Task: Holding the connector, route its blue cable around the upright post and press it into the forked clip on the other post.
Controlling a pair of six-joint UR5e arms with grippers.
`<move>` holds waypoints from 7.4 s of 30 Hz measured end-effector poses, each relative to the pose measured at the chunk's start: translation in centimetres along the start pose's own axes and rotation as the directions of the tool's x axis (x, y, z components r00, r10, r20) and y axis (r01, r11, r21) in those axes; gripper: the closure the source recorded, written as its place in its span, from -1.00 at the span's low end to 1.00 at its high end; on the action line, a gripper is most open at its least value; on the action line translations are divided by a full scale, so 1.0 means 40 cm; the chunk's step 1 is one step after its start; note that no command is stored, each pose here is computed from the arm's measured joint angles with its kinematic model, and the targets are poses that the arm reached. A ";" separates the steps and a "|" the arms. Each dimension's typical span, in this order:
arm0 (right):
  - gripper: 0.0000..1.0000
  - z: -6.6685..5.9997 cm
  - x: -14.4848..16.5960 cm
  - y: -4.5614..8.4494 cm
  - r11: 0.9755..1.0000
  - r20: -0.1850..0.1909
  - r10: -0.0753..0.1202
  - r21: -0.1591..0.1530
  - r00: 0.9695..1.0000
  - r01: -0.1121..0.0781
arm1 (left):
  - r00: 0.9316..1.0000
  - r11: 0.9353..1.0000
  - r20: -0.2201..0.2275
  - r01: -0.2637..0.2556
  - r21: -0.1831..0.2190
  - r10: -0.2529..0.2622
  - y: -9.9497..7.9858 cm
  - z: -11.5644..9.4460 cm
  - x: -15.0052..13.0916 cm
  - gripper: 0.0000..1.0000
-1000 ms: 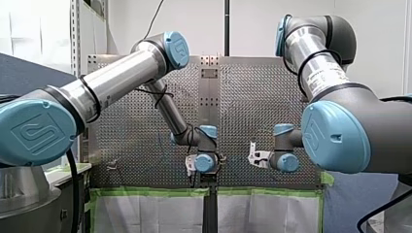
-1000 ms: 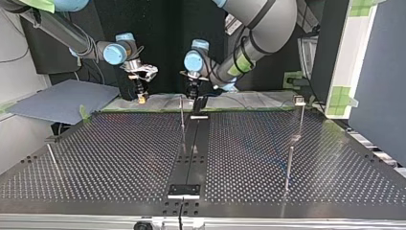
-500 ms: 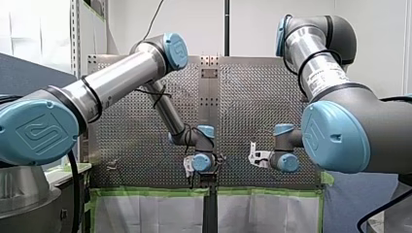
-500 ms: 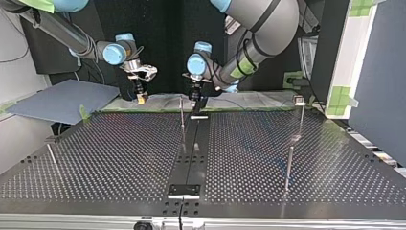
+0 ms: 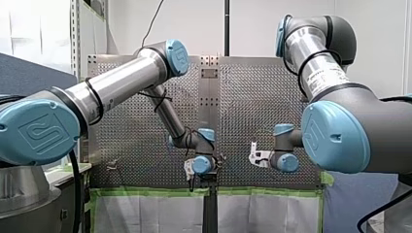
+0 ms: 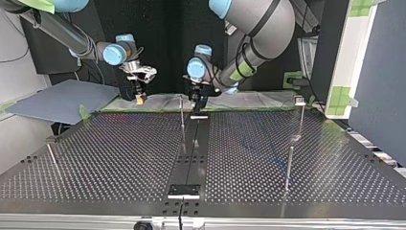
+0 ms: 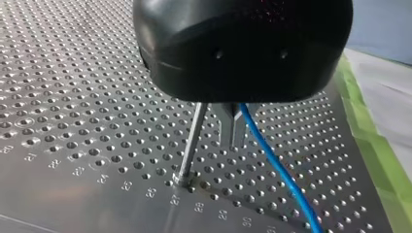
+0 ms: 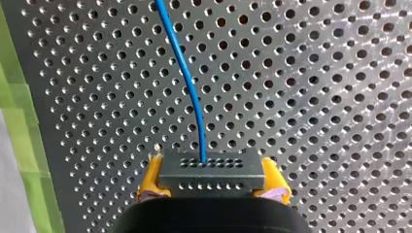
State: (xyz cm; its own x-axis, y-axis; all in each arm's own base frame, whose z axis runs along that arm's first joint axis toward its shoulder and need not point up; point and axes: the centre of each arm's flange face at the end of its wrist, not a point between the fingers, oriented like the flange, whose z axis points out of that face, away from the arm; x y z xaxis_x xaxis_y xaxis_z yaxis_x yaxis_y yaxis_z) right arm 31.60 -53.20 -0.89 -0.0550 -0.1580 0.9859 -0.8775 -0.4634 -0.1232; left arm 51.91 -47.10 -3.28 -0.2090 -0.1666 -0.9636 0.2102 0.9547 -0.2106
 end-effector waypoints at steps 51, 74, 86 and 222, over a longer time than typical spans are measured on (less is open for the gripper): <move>1.00 0.019 0.007 0.015 1.000 -0.013 0.000 -0.005 1.000 0.000 | 0.982 0.990 -0.158 -0.090 0.108 0.107 -0.014 -0.025 0.021 -1.00; 1.00 0.017 0.002 0.011 1.000 -0.003 0.002 -0.002 1.000 -0.002 | 0.982 0.992 -0.153 -0.101 0.077 0.111 -0.031 -0.037 -0.055 -1.00; 1.00 0.015 0.001 0.011 1.000 0.002 0.003 -0.002 1.000 -0.003 | 0.977 0.989 -0.170 -0.111 0.099 0.127 -0.057 -0.090 -0.089 -1.00; 1.00 0.005 -0.015 -0.012 0.998 0.047 0.035 0.042 0.998 -0.037 | 0.997 0.986 0.049 -0.068 0.153 0.061 -0.012 -0.797 -0.423 -1.00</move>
State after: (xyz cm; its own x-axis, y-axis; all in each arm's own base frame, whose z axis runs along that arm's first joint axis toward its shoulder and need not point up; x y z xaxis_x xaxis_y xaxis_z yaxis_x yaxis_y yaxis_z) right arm 32.16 -53.04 -1.44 -0.0635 -0.2149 0.9746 -0.8540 -0.4935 -0.1645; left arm 24.89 -36.86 18.39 -0.1491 -0.1197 -0.9816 0.3671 0.9150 -0.1673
